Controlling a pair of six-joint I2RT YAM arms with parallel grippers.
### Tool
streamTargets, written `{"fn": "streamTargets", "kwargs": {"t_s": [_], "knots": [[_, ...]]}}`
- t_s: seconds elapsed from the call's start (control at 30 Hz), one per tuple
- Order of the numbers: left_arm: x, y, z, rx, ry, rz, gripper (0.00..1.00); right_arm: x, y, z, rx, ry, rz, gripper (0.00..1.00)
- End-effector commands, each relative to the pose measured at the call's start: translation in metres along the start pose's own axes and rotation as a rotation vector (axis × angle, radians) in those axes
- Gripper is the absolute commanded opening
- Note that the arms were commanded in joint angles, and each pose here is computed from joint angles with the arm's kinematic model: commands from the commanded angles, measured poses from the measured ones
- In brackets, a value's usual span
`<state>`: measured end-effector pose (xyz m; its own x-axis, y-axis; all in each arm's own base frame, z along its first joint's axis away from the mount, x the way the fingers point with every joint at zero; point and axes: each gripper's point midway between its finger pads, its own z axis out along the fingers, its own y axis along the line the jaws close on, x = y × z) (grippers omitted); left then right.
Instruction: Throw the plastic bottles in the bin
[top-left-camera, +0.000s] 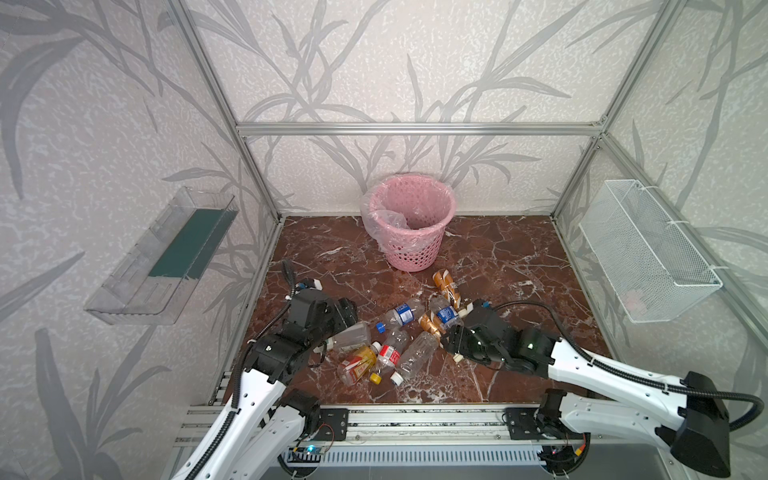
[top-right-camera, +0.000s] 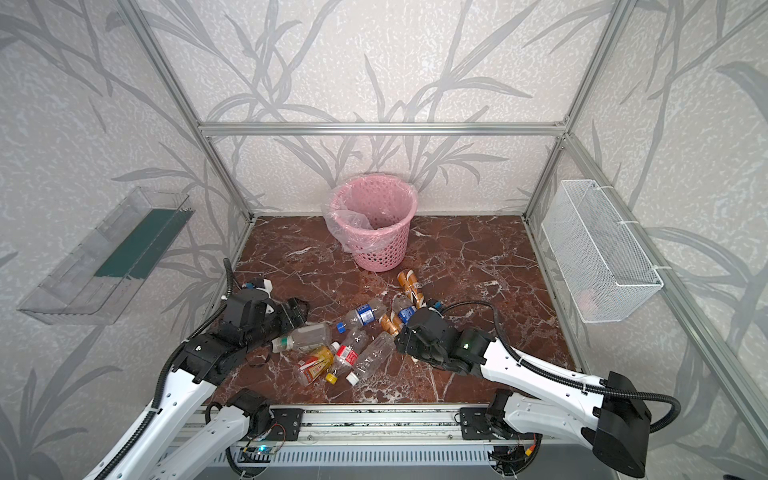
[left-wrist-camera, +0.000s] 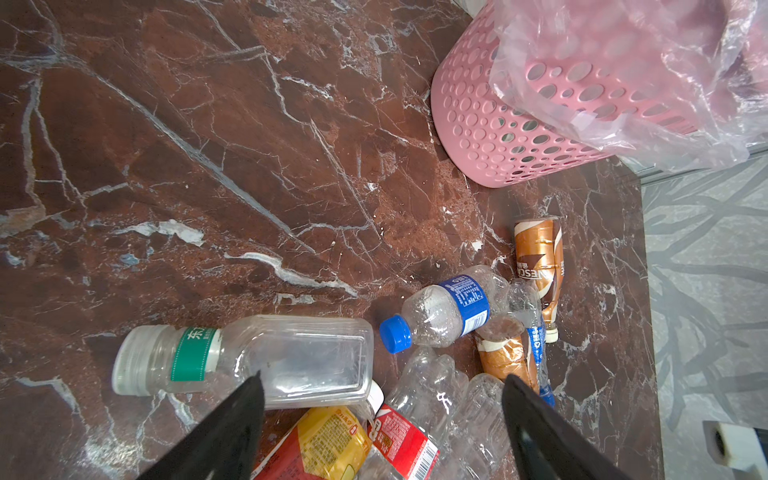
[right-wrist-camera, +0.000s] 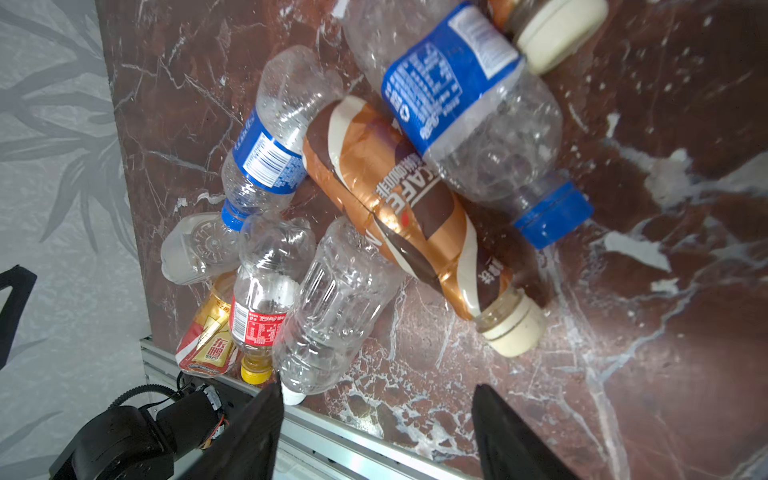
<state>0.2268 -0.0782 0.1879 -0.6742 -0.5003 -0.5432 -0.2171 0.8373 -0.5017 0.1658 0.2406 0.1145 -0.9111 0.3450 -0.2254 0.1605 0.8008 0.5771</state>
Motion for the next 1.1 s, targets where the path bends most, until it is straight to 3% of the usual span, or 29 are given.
{"fn": "streamTargets", "kwargs": {"t_s": [0.0,0.4,1.07], "knots": [[0.000,0.004,-0.003,-0.004,-0.018,-0.018,0.89,0.004,0.002,0.010,0.011,-0.051,0.142,0.74],[0.000,0.007,-0.010,0.002,-0.034,-0.015,0.89,0.028,0.022,0.042,0.027,0.034,0.161,0.80],[0.001,0.007,-0.010,0.004,-0.029,-0.010,0.89,0.041,0.042,0.075,0.026,0.103,0.144,0.81]]}}
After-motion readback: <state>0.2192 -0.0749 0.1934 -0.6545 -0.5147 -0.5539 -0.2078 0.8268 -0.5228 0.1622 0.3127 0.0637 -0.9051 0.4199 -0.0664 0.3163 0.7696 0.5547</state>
